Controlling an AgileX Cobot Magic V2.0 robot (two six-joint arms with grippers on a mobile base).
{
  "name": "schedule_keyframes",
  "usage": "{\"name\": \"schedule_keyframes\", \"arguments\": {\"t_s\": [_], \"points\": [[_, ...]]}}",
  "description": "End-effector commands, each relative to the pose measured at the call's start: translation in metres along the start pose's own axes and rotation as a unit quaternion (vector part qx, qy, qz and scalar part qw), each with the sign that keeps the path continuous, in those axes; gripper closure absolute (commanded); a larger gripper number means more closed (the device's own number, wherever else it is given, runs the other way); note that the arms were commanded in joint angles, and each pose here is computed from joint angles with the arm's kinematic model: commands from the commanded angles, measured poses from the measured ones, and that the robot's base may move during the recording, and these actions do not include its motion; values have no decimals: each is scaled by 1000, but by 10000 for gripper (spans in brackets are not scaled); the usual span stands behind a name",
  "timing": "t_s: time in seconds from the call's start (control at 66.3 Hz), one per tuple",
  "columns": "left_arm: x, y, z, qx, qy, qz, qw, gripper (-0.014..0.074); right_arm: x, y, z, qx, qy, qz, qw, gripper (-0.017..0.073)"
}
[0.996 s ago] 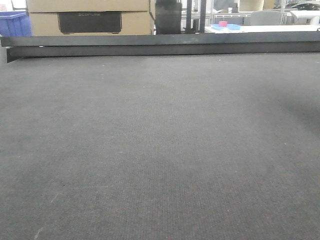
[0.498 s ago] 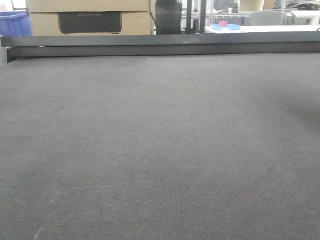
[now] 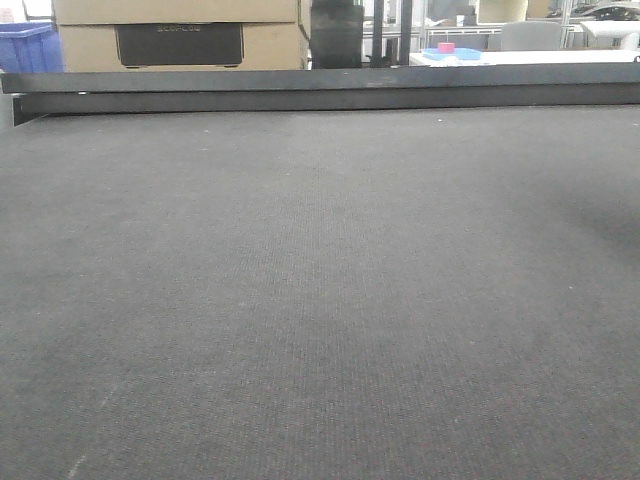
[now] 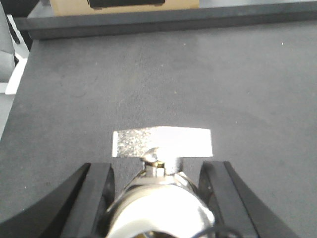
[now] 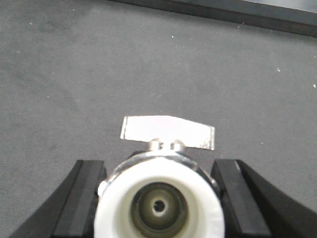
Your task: Place valve from conveyor to right shelf box
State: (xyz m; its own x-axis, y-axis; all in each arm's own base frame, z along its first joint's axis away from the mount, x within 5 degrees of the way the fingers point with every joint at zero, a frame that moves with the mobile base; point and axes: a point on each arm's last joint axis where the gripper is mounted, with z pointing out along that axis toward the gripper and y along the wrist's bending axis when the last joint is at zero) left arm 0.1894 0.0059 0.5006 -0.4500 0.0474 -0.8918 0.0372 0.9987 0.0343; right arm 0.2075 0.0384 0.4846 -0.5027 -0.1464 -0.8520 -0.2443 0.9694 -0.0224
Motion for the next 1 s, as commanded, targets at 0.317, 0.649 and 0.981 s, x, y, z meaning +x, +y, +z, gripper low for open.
{"name": "schedule_keyframes", "arguments": {"t_s": [0.317,0.649,0.981], "points": [[-7,-2,-7,2,-37,-4,999,705,-10,-1,-10,9,-52,-3,999,712],[-7,-2,-7,2,-37,-4,999,705,-10,-1,-10,9,-52,-3,999,712],[-7,-2,-7,2,-37,-4,999,705,-10,-1,-11,10,-53,-3,999,712]]}}
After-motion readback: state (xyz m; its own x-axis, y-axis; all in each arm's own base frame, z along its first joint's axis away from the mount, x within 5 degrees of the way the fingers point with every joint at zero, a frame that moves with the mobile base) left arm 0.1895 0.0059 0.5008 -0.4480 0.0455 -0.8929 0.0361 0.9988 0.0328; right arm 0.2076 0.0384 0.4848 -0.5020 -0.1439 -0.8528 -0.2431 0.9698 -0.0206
